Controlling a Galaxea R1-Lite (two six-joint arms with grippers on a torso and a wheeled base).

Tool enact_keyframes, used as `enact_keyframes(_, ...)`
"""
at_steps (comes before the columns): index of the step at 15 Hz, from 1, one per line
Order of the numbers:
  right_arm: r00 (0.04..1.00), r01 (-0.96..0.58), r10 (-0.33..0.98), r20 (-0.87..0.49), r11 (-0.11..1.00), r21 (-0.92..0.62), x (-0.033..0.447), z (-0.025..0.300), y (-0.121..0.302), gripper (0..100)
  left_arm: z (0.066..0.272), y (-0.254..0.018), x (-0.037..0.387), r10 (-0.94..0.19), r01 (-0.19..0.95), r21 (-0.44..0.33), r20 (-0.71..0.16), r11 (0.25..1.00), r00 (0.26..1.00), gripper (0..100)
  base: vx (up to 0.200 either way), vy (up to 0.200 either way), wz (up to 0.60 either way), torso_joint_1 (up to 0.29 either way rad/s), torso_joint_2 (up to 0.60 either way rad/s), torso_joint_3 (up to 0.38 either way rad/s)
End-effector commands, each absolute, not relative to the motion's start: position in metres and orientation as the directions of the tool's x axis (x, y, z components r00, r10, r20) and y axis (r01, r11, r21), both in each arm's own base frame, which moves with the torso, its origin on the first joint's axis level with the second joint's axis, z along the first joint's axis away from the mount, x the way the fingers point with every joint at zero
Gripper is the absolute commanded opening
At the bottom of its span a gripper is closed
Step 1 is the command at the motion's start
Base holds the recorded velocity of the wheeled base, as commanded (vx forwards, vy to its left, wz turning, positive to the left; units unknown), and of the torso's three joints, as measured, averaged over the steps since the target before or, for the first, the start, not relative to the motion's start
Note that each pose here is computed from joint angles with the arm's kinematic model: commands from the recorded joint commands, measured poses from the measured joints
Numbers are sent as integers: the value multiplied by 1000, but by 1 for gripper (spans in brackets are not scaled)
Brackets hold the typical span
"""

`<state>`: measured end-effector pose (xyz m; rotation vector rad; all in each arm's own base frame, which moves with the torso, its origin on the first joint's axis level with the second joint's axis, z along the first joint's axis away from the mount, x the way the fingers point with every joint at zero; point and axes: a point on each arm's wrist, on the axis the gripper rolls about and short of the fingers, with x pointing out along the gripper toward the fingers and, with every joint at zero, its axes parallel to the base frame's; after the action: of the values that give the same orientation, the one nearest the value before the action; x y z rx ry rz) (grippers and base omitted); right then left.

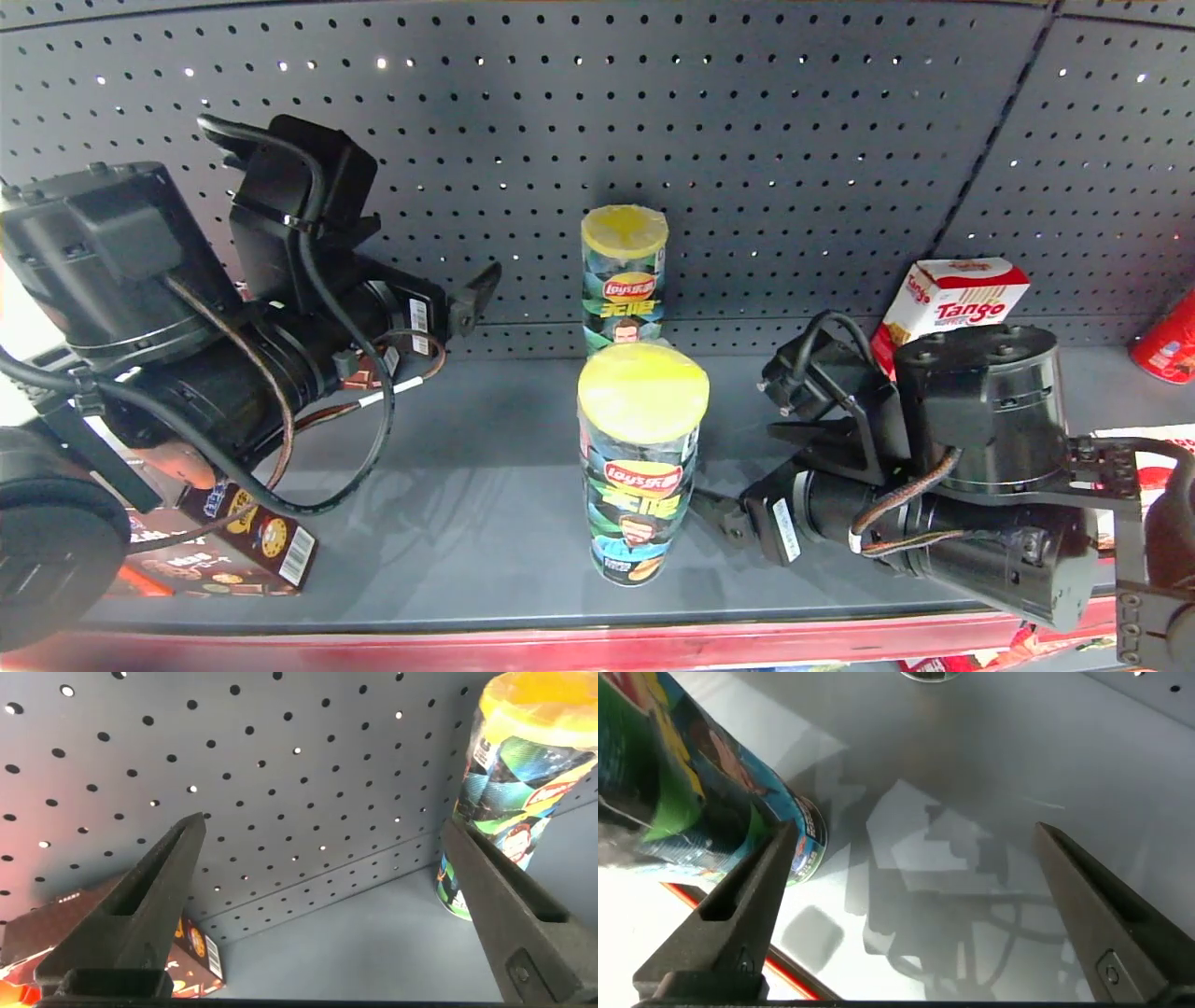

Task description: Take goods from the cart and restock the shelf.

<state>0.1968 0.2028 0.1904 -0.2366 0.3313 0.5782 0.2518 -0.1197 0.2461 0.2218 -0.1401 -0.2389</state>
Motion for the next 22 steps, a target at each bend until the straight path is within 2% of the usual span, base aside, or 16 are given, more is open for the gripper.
enact_keyframes(1,799,-554,485,-356,823,-122,196,195,196,100,246,-119,252,-248,217,234,111,948,962,100,0,0,0,0,0,0)
enact_keyframes(3,814,-536,474,-337,836,-119,194,200,187,100,247,-119,251,-247,216,233,114,948,962,100,0,0,0,0,0,0)
enact_keyframes(7,909,-394,373,-187,915,-86,188,240,135,100,257,-114,238,-271,233,232,146,944,952,100,0,0,0,0,0,0)
enact_keyframes(8,948,-303,294,-120,950,-72,177,253,103,100,266,-108,220,-298,254,235,176,938,938,100,0,0,0,0,0,0)
enact_keyframes(10,975,-218,216,-48,974,-58,158,264,73,100,272,-98,198,-303,255,231,203,939,931,100,0,0,0,0,0,0)
enact_keyframes(11,990,-139,141,25,989,-47,135,271,49,100,278,-86,171,-306,254,232,225,939,925,100,0,0,0,0,0,0)
enact_keyframes(14,987,-104,106,117,994,-25,92,269,29,100,283,-60,124,-288,233,218,275,948,917,100,0,0,0,0,0,0)
enact_keyframes(19,983,-125,138,125,987,-101,49,227,14,100,259,-18,45,-243,193,212,246,958,938,100,0,0,0,0,0,0)
enact_keyframes(20,983,-128,141,120,986,-106,37,209,9,100,242,-6,23,-224,176,205,244,963,944,100,0,0,0,0,0,0)
enact_keyframes(22,983,-133,144,113,986,-103,26,187,5,100,213,3,6,-215,171,214,205,962,955,100,0,0,0,0,0,0)
